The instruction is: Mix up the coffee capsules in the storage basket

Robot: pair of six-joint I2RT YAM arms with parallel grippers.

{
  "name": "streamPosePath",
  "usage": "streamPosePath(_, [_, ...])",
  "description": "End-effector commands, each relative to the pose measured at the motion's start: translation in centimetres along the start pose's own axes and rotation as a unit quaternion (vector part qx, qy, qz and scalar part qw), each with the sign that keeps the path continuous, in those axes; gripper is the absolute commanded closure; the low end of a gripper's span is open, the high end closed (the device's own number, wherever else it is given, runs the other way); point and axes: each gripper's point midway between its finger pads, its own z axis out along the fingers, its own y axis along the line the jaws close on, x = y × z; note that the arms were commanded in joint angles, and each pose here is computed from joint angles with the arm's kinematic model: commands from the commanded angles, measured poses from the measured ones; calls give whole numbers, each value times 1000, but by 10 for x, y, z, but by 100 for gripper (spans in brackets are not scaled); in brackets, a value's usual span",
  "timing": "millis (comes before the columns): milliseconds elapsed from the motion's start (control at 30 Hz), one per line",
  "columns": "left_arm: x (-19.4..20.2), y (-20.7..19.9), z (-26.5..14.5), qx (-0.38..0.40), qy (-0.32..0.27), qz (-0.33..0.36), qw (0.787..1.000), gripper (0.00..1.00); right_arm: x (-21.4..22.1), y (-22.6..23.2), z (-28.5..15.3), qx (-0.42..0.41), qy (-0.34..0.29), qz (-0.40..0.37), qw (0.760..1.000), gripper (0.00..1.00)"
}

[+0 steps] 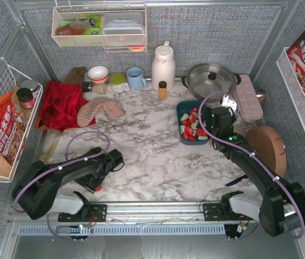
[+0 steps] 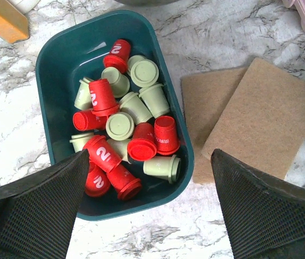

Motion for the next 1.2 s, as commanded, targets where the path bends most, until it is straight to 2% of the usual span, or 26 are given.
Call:
streamPosePath(0, [10,-26,0,48,19,-20,998,34,-9,5,0,-7,-10,10,1000,1])
streamPosePath(200, [11,-34,-2,55,21,-13,998,43,-9,5,0,-7,-10,11,1000,1])
streamPosePath(467, [13,-48,-10,71,27,-5,997,46,-8,5,1,-6,-9,11,1000,1])
streamPosePath(900, [20,-102,-51,164,38,20,986,53,-7,6,1,-7,-6,10,1000,1])
streamPosePath(1167, [16,-127,-79,225,6,47,973,54,-3,6,3,-7,1,8,1000,1])
